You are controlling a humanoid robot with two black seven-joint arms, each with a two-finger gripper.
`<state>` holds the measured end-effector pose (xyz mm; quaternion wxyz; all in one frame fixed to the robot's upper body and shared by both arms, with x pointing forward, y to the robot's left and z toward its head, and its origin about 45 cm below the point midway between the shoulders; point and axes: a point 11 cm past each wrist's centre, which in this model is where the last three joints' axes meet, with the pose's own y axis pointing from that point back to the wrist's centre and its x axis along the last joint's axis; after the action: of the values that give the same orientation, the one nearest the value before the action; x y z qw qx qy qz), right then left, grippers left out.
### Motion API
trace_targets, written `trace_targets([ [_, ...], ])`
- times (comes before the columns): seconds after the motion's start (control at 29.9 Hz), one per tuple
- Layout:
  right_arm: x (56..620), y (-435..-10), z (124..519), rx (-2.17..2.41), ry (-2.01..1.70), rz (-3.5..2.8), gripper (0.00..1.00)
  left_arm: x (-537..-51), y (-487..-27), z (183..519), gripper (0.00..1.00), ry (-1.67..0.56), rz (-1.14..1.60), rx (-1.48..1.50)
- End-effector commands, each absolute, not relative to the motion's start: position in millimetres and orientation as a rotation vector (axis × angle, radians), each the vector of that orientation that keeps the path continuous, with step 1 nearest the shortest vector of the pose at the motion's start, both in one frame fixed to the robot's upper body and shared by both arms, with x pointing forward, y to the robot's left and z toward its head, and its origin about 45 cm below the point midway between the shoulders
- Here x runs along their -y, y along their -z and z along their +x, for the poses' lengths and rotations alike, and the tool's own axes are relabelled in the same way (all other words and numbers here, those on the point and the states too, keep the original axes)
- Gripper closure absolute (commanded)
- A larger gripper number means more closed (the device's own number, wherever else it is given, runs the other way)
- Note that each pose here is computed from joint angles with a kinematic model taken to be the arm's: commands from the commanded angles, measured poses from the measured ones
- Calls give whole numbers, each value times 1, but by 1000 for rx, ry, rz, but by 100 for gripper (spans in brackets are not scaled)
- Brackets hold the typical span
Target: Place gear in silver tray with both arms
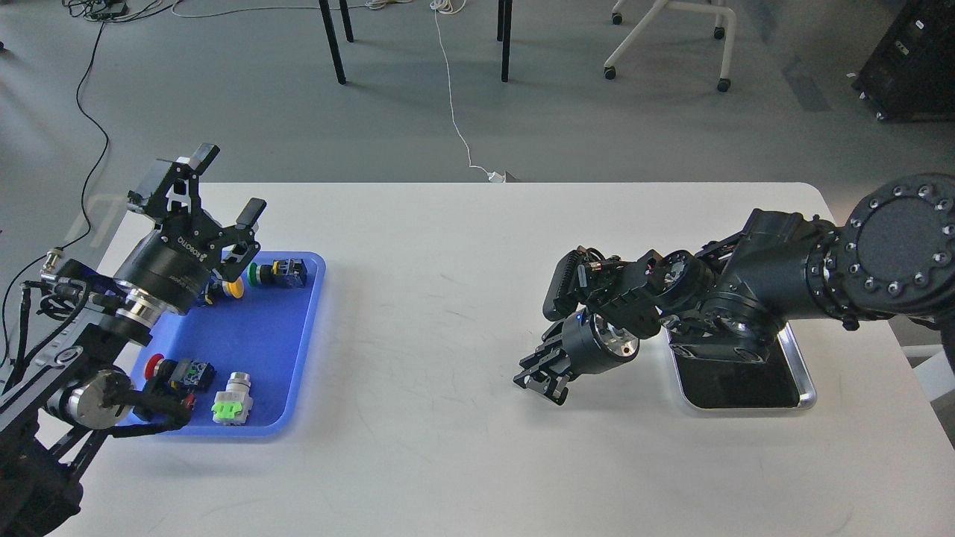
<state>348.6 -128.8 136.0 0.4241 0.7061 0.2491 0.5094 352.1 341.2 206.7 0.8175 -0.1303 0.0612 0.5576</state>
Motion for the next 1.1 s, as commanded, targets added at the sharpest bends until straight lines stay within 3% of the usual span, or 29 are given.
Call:
trace_targets([
  [0.0, 127, -142, 352, -614, -1286, 1761, 82, -341, -207, 352, 2, -1187, -279, -129],
  [0.13, 120, -155, 357, -608, -1315, 1752, 82, -339, -207, 352, 2, -1184, -280, -132],
  [0.3, 151, -189, 380, -500, -1314, 1724, 82, -337, -205, 352, 2, -1183, -284, -137],
  [0.57, 252, -228, 385, -291, -1205, 1712, 81, -332, -204, 352, 2, -1168, -283, -144],
  [0.77, 338, -210, 361, -251, -1071, 1659, 81, -314, -197, 353, 2, -1145, -301, -186],
  [1.07, 377, -178, 335, -234, -947, 1667, 79, -303, -195, 355, 2, -1135, -316, -196],
])
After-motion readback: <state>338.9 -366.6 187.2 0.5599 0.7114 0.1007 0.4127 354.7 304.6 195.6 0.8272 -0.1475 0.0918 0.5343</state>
